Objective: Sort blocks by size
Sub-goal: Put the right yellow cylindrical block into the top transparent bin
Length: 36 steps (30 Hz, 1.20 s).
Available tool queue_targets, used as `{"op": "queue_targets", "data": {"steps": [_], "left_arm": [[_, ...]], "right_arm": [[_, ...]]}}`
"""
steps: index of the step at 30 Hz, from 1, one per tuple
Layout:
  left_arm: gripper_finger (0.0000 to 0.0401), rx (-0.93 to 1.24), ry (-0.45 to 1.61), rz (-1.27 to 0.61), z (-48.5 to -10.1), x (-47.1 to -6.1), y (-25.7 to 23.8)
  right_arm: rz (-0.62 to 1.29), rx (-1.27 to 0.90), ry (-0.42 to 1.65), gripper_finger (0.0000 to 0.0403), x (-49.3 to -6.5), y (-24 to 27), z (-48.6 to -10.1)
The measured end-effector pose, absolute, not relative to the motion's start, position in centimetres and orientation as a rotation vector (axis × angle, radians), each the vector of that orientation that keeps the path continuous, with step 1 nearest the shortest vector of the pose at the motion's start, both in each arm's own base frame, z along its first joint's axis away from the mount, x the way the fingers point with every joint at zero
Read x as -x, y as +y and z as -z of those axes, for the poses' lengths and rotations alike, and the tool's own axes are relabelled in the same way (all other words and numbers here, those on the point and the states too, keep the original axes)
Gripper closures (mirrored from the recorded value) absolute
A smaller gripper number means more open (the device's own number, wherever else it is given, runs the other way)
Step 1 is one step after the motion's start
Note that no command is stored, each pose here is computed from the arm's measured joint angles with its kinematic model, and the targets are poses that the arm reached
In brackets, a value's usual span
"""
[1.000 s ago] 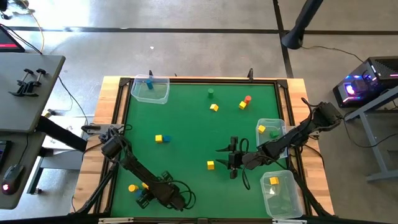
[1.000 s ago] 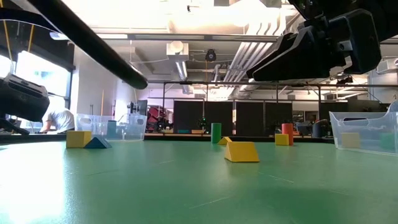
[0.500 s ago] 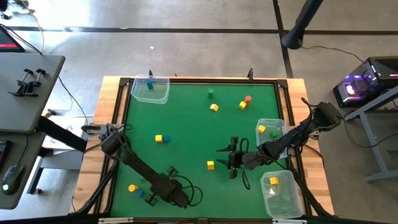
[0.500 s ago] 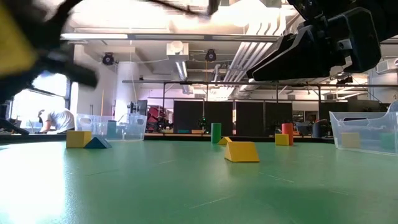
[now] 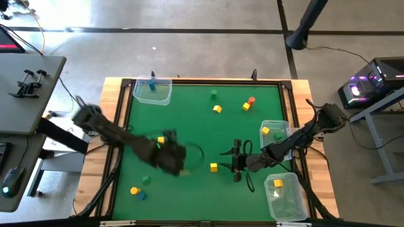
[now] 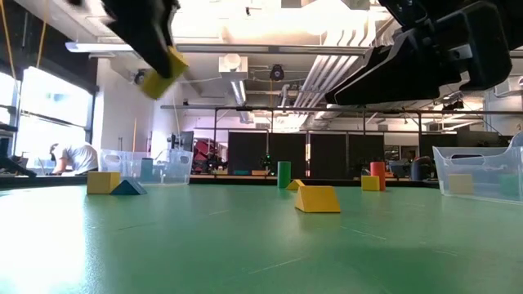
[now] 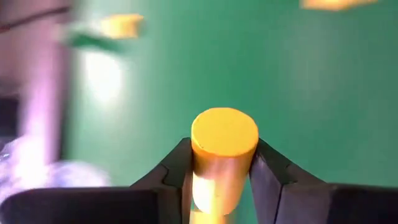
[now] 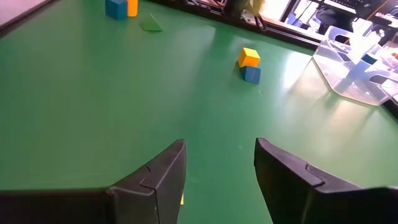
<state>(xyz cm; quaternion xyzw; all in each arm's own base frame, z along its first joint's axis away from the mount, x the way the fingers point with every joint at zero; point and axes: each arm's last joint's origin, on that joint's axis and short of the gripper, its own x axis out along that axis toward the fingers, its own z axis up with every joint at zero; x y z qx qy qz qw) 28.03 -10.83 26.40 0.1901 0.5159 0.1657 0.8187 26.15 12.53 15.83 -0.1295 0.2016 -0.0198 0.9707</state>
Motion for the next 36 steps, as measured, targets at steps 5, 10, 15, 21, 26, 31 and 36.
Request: {"op": "queue_targets", "data": {"steps": [5, 10, 15, 21, 26, 31, 36], "left_arm": [[0.0315, -0.282, 0.868, -0.691, -25.1, -24.5, -2.3], [0.0315, -0.161, 0.634, -1.049, -23.0, -21.0, 6.0], [0.0315, 0.003, 0.341, -1.162, -20.5, -17.5, 12.2], [0.0315, 0.107, 0.230, -1.159, -18.1, -15.1, 16.0], [0.0314, 0.151, 0.296, -1.128, -16.5, -15.1, 18.0], [0.0303, 0.196, 0.362, -1.177, -14.7, -15.3, 19.6], [0.0300, 0.213, 0.384, -1.174, -13.2, -15.6, 20.2]], "right_arm": [[0.040, 0.255, 0.408, 0.0222, -26.1, 12.6, -15.8], [0.041, 0.249, 0.408, 0.0222, -26.1, 12.6, -15.8], [0.060, 0.215, 0.404, 0.0222, -26.3, 12.3, -15.9], [0.098, 0.136, 0.387, 0.0222, -26.6, 11.7, -16.0], [0.113, 0.086, 0.352, 0.0222, -26.9, 11.4, -16.3], [0.118, 0.056, 0.339, 0.0222, -27.0, 11.4, -16.5], [0.122, 0.031, 0.336, 0.0222, -27.0, 11.4, -16.5]]}}
